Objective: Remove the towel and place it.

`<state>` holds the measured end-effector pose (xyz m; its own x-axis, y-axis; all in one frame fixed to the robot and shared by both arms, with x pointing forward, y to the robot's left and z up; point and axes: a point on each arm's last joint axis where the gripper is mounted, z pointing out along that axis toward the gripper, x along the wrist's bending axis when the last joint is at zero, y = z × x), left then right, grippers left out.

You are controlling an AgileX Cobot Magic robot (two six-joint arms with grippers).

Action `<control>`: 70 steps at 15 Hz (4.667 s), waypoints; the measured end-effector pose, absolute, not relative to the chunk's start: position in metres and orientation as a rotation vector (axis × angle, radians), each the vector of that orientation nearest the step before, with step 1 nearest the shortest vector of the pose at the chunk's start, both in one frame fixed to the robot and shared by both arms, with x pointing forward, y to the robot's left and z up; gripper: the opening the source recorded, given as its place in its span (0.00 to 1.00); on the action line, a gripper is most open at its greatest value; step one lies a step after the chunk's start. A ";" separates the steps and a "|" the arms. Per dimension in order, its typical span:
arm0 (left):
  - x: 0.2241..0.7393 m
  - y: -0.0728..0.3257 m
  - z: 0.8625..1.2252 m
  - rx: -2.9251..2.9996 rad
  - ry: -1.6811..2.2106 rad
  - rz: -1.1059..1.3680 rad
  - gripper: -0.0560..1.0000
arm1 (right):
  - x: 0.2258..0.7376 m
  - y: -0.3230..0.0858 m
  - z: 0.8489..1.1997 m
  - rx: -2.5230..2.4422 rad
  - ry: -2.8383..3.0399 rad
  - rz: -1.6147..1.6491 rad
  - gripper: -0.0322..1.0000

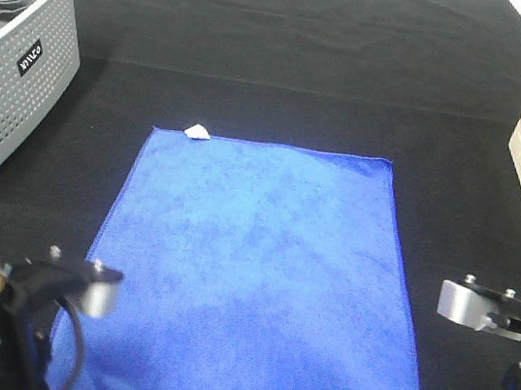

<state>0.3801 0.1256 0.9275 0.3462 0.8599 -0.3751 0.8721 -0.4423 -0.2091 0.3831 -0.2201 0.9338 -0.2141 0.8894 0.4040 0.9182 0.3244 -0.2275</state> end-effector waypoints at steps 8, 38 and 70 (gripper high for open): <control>0.382 0.108 0.919 2.554 1.681 -0.747 0.63 | 0.384 -0.217 0.930 -1.579 -2.102 -0.095 0.64; 0.750 0.203 0.910 2.117 1.812 -0.101 0.80 | 0.737 -0.257 0.915 -1.916 -2.296 -0.432 0.94; 0.742 0.138 0.874 2.204 1.695 -0.151 0.18 | 0.731 -0.162 0.880 -1.757 -2.479 -0.407 0.67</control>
<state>0.7417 0.1376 0.8745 0.2765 0.9143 -0.2959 0.9522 -0.2191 0.2129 0.7311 -0.1623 0.8800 -0.3409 0.9155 0.2135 0.9357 0.3086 0.1707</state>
